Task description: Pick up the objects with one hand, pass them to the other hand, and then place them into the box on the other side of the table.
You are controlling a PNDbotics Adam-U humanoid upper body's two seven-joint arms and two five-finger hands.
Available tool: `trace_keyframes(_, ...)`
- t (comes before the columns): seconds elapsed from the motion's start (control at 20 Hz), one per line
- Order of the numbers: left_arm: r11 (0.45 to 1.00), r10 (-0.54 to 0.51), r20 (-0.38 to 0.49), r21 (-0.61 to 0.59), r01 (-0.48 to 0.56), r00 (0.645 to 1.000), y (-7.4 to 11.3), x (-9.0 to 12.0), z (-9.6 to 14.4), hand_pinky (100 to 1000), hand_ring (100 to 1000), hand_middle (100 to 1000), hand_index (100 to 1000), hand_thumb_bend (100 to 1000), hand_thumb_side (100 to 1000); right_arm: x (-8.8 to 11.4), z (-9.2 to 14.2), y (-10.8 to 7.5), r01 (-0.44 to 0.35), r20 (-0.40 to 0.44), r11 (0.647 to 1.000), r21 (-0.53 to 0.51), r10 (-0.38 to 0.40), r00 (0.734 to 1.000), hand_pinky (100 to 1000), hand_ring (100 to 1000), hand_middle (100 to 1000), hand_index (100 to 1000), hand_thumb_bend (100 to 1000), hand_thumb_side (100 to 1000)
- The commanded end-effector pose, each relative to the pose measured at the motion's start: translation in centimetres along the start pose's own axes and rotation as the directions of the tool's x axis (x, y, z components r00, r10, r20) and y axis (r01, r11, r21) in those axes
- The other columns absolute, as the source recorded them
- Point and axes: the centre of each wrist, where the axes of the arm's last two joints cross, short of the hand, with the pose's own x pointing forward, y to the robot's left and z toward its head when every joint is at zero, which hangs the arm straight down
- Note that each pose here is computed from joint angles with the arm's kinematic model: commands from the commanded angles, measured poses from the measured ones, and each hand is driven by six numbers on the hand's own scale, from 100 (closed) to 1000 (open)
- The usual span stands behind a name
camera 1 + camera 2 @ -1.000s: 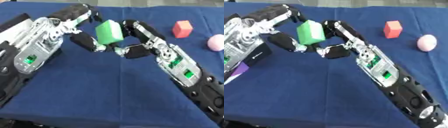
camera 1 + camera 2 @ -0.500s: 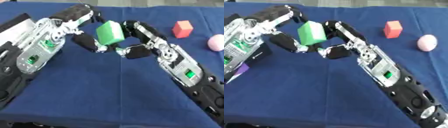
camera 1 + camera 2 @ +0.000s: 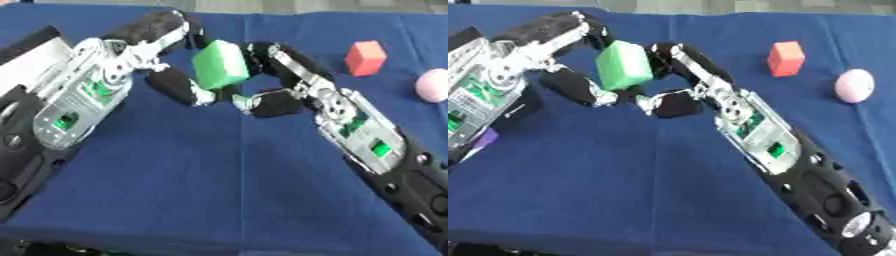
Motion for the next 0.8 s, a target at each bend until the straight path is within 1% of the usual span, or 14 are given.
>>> trace_keyframes(0.05,0.999,0.004,0.007,0.039,-0.004,1.000,1.26,0.35,0.19,802,699,623,660,198,263,0.99,-0.02,0.15,-0.004,0.038,1.000,0.018,0.003,0.999,742,710,490,519,100,100)
trace_keyframes(0.15,0.999,0.010,0.006,0.037,-0.010,1.000,1.22,0.37,0.19,796,682,600,621,121,223,0.97,-0.01,0.17,-0.004,0.038,1.000,0.019,0.003,0.999,742,710,490,520,100,100)
trace_keyframes(0.2,0.999,0.013,0.005,0.036,-0.013,1.000,1.21,0.36,0.18,794,676,592,606,100,202,0.96,-0.01,0.18,-0.004,0.037,1.000,0.020,0.004,0.999,742,711,490,520,100,100)
trace_keyframes(0.4,0.999,0.022,-0.001,0.028,-0.022,1.000,1.08,0.26,0.11,784,652,556,535,100,171,0.93,0.00,0.20,-0.006,0.037,1.000,0.024,0.005,0.999,742,711,492,521,100,100)
trace_keyframes(0.6,0.999,0.027,-0.012,0.019,-0.027,1.000,0.99,0.13,0.04,777,641,543,519,100,140,0.86,0.02,0.21,-0.008,0.033,1.000,0.026,0.007,0.999,743,712,494,525,100,100)
trace_keyframes(0.65,0.999,0.028,-0.015,0.016,-0.028,0.999,0.98,0.10,0.03,774,638,538,514,100,113,0.83,0.04,0.20,-0.009,0.031,1.000,0.027,0.008,0.999,744,714,498,530,100,100)
trace_keyframes(0.75,0.999,0.031,-0.024,0.015,-0.031,0.999,1.00,0.00,0.04,771,633,529,501,100,116,0.75,0.07,0.20,-0.012,0.026,1.000,0.029,0.011,1.000,748,719,510,544,109,100)
trace_keyframes(0.8,0.999,0.032,-0.028,0.017,-0.032,0.999,1.02,-0.05,0.06,769,631,526,495,100,114,0.71,0.09,0.19,-0.013,0.023,0.999,0.029,0.012,1.000,747,721,518,554,128,100)
